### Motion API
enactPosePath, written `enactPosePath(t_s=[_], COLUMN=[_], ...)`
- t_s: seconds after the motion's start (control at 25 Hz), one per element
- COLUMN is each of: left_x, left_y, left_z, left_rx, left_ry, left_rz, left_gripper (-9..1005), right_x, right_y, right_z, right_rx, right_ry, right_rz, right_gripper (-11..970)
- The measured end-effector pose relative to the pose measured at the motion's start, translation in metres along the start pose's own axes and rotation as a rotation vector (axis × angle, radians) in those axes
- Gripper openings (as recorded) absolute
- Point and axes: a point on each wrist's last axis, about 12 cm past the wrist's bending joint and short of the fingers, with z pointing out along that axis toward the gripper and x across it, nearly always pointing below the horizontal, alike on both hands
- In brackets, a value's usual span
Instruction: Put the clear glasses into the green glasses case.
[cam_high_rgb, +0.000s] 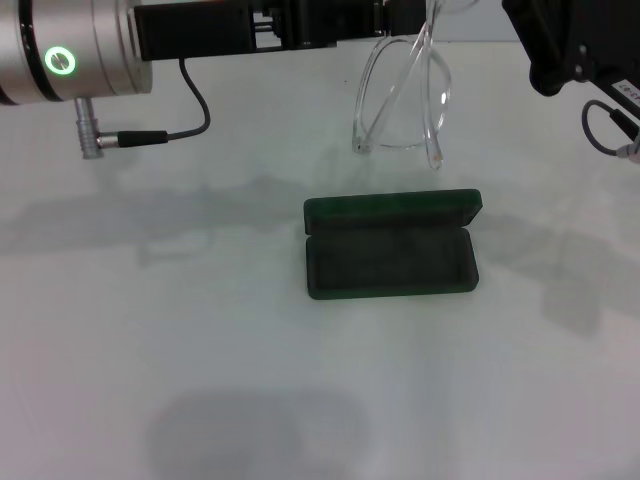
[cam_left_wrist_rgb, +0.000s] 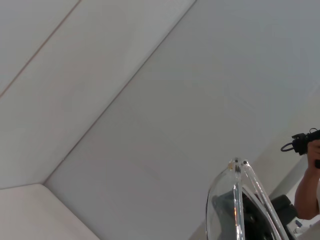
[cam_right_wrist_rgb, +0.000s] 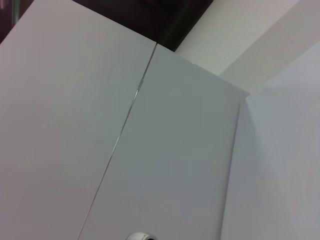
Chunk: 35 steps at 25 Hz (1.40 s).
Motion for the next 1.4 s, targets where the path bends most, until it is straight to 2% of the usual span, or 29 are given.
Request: enactPosePath(t_s=[1.0, 1.24, 1.4], left_x=[0.001, -0.008, -0.008], left_y=[-0.002, 0.003, 0.005], left_z=[-0.006, -0.021, -0.024], left_rx=[0.008, -0.057, -0.072], left_ry=[-0.002, -0.016, -0.007], left_rz=[-0.005, 0.035, 0.04], left_gripper=[75, 75, 75], right_x=[-0.001, -0.004, -0.005], right_y=[0.001, 0.005, 0.007], right_z=[-0.003, -0.007, -0.011], right_rx=[0.015, 0.009, 0.014], right_ry=[-0.014, -0.027, -0.032], right_rz=[-0.004, 0.0, -0.002], right_gripper=[6, 6, 6])
